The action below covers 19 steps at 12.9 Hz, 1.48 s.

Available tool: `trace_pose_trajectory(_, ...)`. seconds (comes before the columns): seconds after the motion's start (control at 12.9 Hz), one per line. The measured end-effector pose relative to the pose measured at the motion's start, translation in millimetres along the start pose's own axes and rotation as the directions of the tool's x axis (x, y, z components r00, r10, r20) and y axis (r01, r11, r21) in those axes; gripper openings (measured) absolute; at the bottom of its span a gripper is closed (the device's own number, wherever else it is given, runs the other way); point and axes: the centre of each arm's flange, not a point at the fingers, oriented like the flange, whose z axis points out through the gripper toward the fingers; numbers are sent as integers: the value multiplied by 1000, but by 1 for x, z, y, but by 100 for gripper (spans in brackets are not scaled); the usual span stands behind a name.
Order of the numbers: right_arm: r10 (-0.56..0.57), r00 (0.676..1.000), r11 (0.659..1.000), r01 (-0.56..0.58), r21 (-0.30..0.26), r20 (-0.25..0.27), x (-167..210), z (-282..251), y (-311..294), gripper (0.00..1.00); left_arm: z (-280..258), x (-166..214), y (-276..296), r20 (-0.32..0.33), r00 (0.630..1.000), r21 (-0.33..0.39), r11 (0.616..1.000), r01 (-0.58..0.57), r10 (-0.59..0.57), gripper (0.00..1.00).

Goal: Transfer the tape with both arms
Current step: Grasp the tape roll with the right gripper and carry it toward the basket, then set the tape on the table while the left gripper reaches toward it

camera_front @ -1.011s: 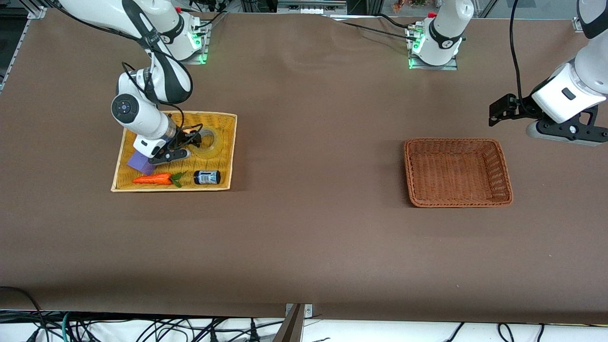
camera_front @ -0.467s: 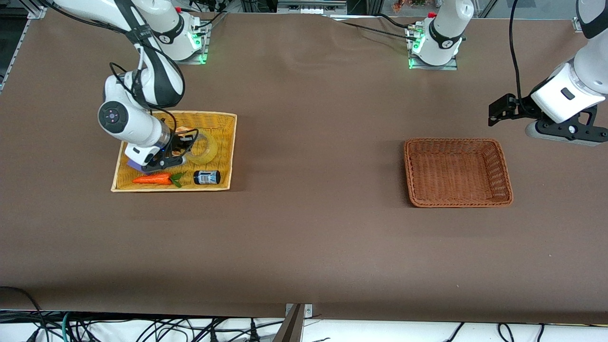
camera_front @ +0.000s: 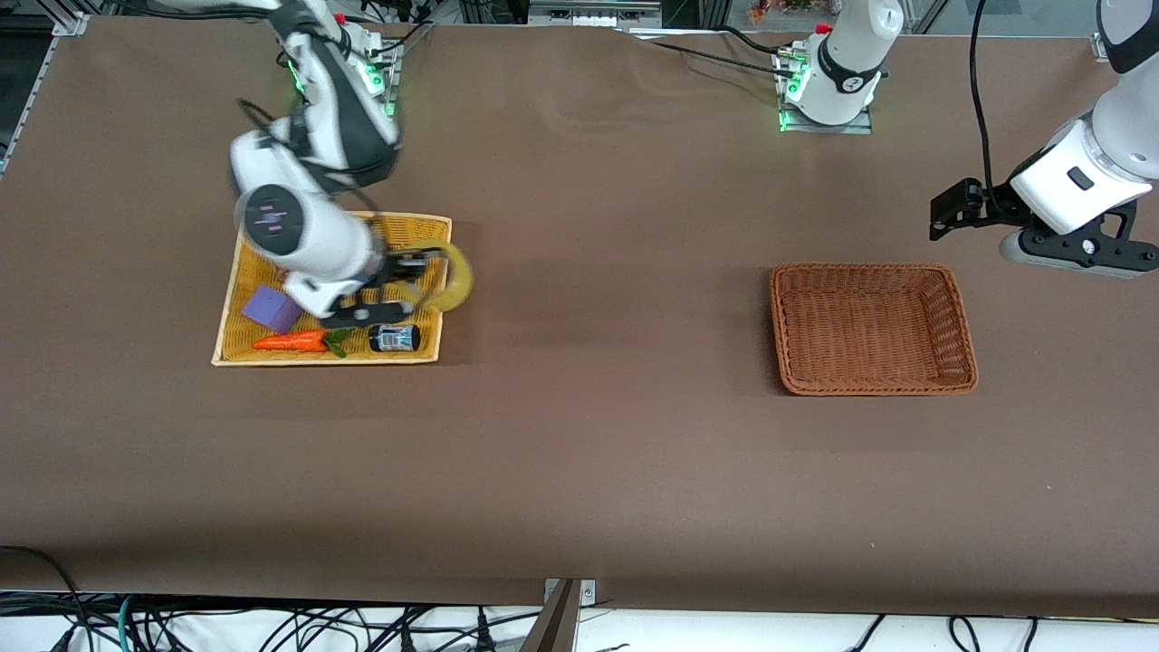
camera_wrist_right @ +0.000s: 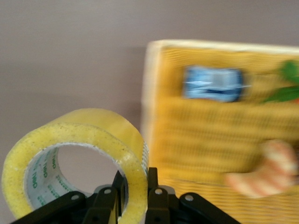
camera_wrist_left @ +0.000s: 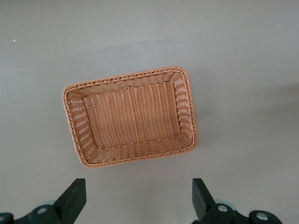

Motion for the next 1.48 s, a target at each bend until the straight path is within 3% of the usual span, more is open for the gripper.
trace_pose_trajectory(0.23,87,996,996,-88,6,13,-24,42,-142,22,0,0,0,0,1000,0,1000,0,0,100)
trace_pose_trajectory(0.39,163,987,986,-163,35,-10,-31,73,-208,22,0,0,0,0,1000,0,1000,0,0,100)
trace_pose_trajectory(0.7,254,966,965,-250,80,-44,-20,130,-239,22,0,0,-1,0,1000,0,1000,2,-2,100)
trace_pose_trajectory(0.86,266,963,961,-260,95,-52,-14,130,-237,37,0,0,-1,0,1000,0,1000,2,-2,100)
trace_pose_trajectory(1.09,272,960,958,-265,106,-59,-10,124,-237,68,0,0,0,0,1000,0,1000,1,-1,100)
trace_pose_trajectory(1.24,273,960,958,-265,109,-62,-9,121,-237,71,0,0,0,0,1000,0,1000,1,-1,100)
trace_pose_trajectory(1.48,280,957,958,-274,85,-74,5,62,-209,99,0,0,0,0,1000,0,1000,1,-1,100)
